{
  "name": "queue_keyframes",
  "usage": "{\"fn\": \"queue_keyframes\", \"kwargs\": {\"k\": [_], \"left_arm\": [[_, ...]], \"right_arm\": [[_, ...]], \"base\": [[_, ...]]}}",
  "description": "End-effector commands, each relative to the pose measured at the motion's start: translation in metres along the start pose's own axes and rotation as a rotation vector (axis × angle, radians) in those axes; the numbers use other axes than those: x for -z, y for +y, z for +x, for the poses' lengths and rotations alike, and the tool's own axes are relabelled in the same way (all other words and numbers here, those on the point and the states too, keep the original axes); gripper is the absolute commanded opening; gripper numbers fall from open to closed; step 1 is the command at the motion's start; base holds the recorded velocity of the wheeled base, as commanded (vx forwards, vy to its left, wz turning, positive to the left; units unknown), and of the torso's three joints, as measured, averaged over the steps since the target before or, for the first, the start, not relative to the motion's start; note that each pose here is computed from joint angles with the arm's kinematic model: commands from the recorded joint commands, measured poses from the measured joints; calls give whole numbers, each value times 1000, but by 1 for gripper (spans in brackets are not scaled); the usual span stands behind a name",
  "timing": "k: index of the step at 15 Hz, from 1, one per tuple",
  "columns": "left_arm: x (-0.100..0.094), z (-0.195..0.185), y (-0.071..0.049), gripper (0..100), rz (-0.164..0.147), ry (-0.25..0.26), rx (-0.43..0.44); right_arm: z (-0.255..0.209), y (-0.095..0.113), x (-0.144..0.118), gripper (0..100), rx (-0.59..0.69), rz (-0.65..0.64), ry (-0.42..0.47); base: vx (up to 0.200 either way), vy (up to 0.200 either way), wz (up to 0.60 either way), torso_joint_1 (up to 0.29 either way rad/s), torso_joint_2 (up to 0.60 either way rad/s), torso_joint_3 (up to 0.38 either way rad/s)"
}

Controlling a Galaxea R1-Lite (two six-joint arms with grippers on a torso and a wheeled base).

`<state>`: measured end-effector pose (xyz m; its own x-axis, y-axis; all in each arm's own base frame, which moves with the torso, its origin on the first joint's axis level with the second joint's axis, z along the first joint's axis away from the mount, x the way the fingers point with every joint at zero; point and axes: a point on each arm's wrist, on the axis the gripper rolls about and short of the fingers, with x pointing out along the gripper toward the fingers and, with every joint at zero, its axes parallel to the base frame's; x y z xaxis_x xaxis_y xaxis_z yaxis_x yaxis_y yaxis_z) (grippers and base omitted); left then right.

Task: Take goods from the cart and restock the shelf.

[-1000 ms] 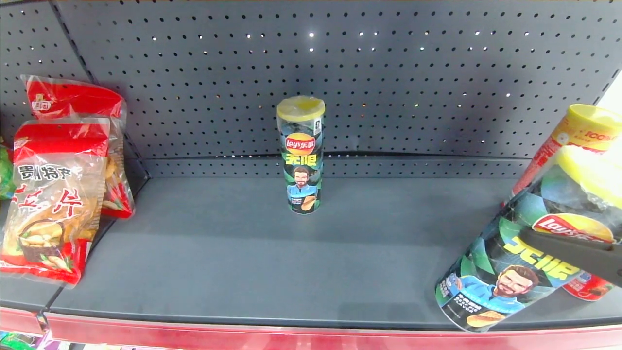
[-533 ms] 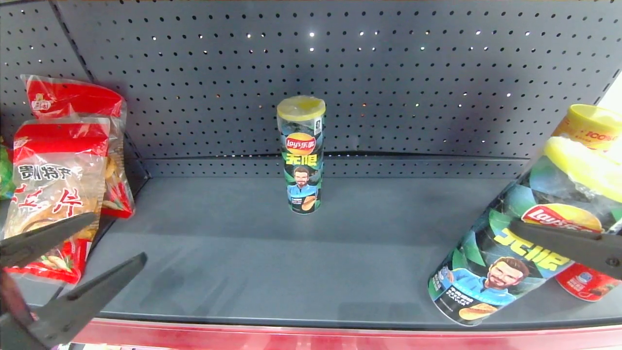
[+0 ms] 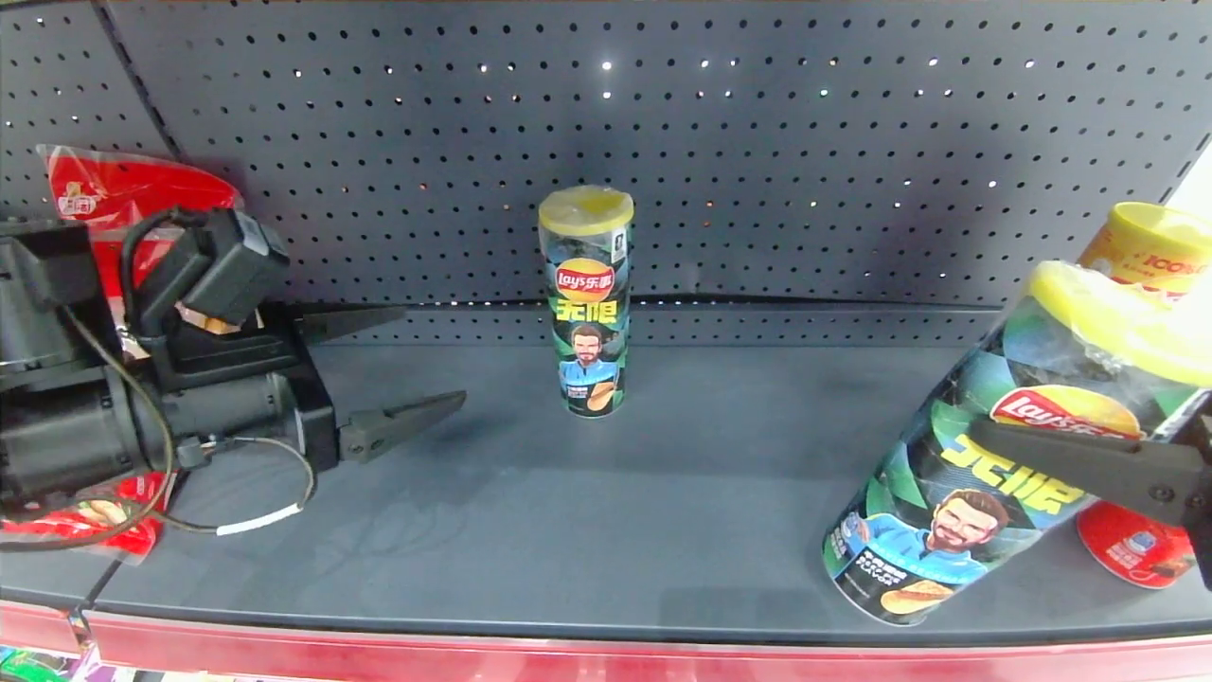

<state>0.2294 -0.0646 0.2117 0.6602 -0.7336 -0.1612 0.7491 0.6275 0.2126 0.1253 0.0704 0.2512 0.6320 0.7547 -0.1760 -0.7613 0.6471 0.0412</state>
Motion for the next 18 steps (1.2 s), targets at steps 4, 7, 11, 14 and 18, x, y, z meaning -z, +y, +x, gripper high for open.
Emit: {"fn": "queue_keyframes", "kwargs": {"k": [4,7,11,14,18], "left_arm": [[7,72,37,100,24,-51,72],[20,106,44,100,7,-51,132],[24,137,41,100,39,-104,198],[19,138,24,100,30,-117,237],[27,140,28,100,17,-100,233]], "right_arm": [[-1,0,6,0,1,7,16],[1,-1,7,0,5,10,22],[3,-5,6,0,20,15,25],[3,-7,8,0,29,19,29],[4,-7,8,0,30,22,33]], "base": [[0,0,0,0,0,0],[0,0,0,0,0,0],[0,0,0,0,0,0],[0,0,0,0,0,0],[0,0,0,0,0,0]]}}
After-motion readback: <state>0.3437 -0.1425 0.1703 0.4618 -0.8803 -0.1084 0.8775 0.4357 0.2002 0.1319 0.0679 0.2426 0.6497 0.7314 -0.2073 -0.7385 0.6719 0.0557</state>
